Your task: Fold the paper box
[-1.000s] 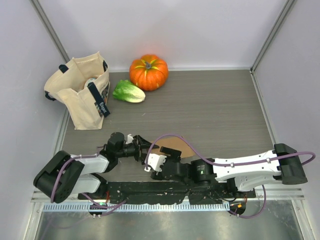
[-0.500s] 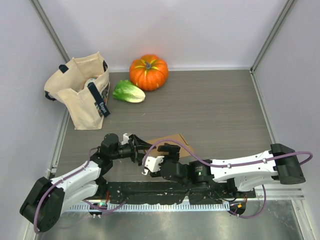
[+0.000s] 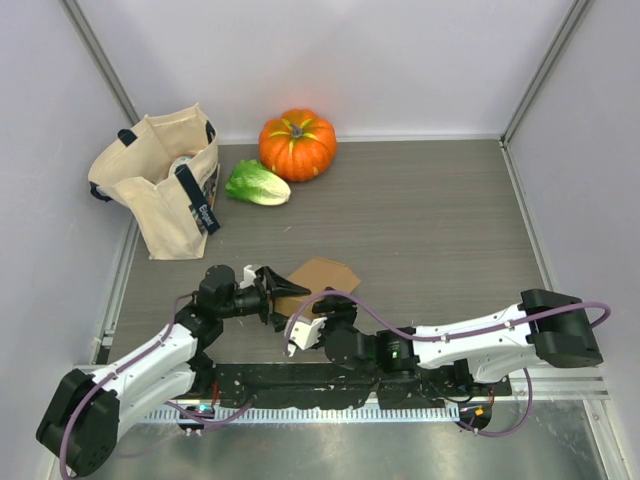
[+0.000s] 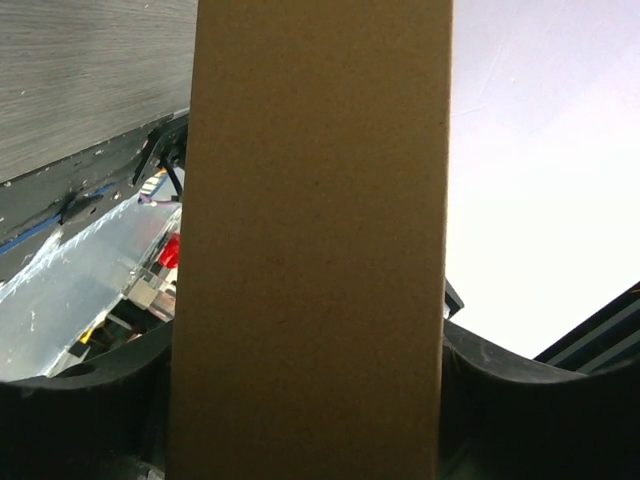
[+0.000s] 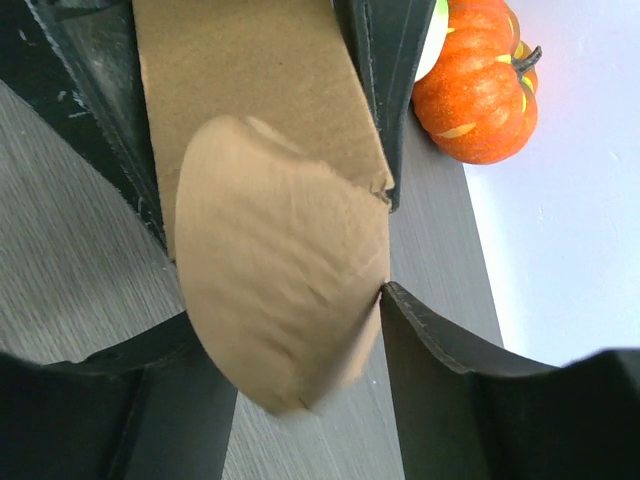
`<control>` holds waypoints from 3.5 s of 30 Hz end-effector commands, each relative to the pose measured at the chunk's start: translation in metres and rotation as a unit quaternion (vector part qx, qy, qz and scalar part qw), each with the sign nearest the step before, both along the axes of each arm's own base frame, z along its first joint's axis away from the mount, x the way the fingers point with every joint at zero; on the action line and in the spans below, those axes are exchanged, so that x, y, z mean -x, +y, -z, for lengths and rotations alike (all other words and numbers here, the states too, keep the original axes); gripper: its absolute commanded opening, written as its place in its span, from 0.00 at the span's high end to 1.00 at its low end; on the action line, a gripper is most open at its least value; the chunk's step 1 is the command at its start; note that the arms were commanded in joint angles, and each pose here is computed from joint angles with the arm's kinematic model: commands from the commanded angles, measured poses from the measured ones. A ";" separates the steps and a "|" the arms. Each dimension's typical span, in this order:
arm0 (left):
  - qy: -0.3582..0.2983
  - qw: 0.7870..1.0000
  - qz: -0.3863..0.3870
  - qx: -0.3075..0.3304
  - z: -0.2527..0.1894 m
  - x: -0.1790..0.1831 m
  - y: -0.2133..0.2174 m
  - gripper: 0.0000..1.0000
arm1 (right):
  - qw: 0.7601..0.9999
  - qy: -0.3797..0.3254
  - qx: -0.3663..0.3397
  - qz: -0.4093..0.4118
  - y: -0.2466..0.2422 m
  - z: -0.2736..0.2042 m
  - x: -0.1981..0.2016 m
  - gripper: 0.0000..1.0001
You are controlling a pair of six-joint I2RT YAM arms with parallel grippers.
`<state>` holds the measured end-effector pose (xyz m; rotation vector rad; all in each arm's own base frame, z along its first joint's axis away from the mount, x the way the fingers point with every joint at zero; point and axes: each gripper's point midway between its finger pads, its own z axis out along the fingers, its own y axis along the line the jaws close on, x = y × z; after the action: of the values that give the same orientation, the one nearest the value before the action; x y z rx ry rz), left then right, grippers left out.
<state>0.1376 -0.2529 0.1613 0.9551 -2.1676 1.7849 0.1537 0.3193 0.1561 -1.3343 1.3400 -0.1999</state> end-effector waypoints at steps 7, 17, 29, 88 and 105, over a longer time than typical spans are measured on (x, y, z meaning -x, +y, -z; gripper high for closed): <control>-0.020 1.000 -0.011 -0.001 -0.003 -0.006 0.000 0.37 | 0.993 -0.005 -0.115 0.012 0.008 -0.034 -0.001 0.51; -0.034 0.997 -0.026 0.061 -0.018 -0.019 -0.006 0.40 | 0.947 0.124 -0.269 0.122 -0.051 -0.064 -0.007 0.08; -0.087 0.993 -0.028 0.080 -0.031 -0.035 -0.015 0.47 | 0.684 0.417 -0.542 0.253 -0.091 -0.090 -0.024 0.00; -0.228 0.966 -0.008 -0.121 0.015 -0.010 0.018 0.06 | 0.482 0.497 -0.635 0.344 -0.064 -0.055 -0.109 0.50; -0.350 0.885 0.013 -0.306 0.002 -0.021 0.059 0.11 | 0.585 0.519 -0.281 0.556 -0.119 0.002 -0.072 0.52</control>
<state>0.1579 -0.1974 0.1609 0.4835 -3.2155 1.6443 0.2377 0.2232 0.1522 0.3957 2.6959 0.4469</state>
